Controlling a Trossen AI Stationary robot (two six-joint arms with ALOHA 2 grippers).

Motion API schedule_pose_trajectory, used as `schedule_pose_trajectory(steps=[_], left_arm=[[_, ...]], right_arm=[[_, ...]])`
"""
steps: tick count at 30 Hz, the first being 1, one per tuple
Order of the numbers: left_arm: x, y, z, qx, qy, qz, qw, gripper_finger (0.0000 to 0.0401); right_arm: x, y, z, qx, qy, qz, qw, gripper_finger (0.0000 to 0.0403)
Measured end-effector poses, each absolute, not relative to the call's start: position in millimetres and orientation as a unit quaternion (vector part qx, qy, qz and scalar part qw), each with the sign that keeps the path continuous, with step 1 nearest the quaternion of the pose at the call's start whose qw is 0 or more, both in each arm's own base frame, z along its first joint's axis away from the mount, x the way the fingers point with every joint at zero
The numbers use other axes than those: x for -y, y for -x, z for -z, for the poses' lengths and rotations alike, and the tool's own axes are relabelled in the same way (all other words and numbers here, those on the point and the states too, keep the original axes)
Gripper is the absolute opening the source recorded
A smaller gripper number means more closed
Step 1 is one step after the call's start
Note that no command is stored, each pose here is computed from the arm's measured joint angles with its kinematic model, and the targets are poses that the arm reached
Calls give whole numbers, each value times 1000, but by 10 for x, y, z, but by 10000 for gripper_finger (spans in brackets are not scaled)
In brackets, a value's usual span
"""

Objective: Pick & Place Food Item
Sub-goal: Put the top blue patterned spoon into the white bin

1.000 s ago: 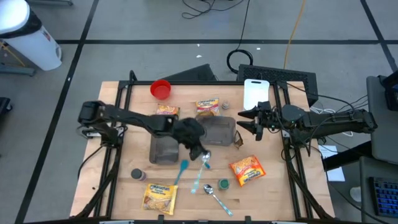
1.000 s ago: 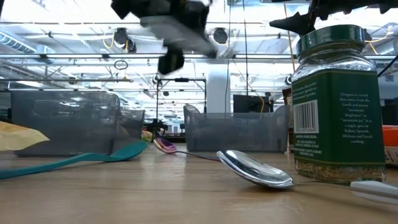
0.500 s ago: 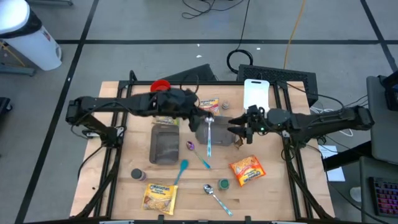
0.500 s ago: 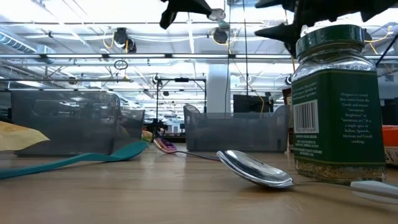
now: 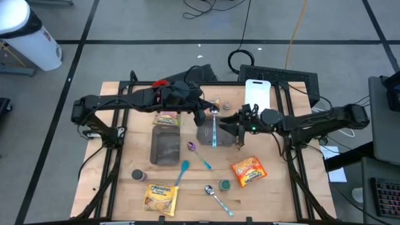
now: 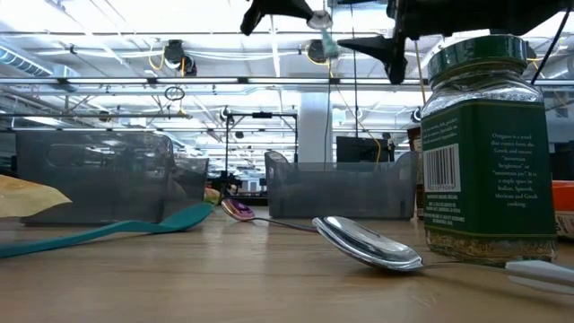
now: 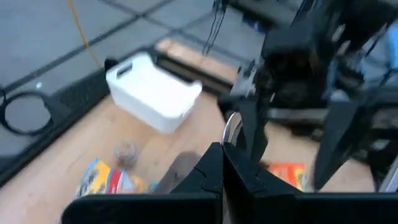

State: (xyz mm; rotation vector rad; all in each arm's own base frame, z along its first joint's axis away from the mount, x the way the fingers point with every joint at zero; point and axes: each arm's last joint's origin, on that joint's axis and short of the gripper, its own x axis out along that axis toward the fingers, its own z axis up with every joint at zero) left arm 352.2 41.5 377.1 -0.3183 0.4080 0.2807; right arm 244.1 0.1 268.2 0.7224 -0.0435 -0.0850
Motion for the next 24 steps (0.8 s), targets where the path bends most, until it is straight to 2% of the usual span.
schedule_pose_trajectory(steps=[9, 13, 17, 24], left_arm=[[-358, -3652, -3677, -200, 155, -124, 959, 0], [-360, -3656, -3702, -189, 152, -125, 962, 0], [-361, -3659, -3700, -189, 152, -125, 962, 0], [-358, -3660, -3703, -187, 152, -125, 962, 0]], right_arm=[[45, -2538, -2592, 21, -383, 49, 922, 248], [37, -2539, -2598, 18, -388, 36, 921, 232], [37, -2540, -2593, 17, -387, 36, 921, 194], [29, -2540, -2593, 11, -384, 24, 923, 96]])
